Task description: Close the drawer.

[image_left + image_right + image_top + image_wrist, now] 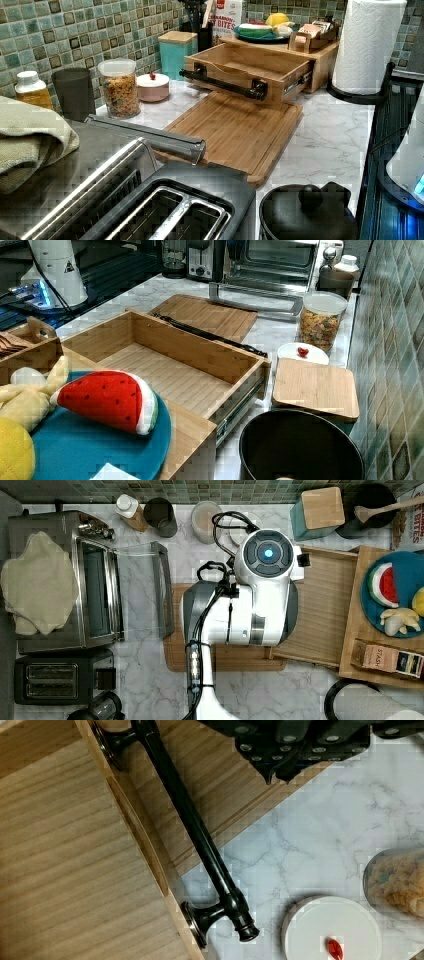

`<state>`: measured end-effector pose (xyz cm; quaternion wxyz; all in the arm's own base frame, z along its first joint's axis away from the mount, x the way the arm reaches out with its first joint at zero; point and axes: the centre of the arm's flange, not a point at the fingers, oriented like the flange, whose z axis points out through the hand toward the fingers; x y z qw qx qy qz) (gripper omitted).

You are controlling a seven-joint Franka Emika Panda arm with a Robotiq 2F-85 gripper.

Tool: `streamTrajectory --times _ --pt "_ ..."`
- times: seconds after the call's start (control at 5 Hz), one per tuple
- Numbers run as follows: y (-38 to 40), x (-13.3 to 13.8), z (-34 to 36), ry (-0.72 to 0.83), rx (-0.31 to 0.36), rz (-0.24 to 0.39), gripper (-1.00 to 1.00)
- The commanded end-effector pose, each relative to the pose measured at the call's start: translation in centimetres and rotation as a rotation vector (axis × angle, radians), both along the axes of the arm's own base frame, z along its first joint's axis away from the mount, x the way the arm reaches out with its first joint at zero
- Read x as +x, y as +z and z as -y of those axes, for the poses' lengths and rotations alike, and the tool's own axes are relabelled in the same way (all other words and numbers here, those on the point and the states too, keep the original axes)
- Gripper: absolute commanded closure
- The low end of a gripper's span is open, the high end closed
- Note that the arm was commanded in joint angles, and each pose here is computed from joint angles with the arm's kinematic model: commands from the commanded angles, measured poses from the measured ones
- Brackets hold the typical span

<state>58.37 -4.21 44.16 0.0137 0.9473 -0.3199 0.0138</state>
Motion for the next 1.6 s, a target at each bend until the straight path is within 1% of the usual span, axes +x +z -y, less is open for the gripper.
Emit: streamTrajectory --times 0.2,0.4,0.6,0.8,1.0,1.2,1.4,1.6 --pt "-7.5 0.8 -0.8 0.286 -0.035 -0.050 1.00" --pt "-9.5 0.5 -0.4 0.319 0.004 -0.047 1.00" --pt "-11.5 -0.6 -0.2 0.335 0.018 -0.013 1.00" --pt "-12.8 -1.3 0.6 0.339 0.025 -0.022 1.00" --pt "-14.2 -1.2 1.1 0.330 0.026 -0.029 1.00" --pt "-14.9 -1.4 1.9 0.350 0.027 -0.019 1.00" --pt "-14.9 -3.2 2.5 0.334 -0.015 -0.017 1.00" --pt "-16.1 -2.8 4.1 0.381 -0.020 0.000 1.00"
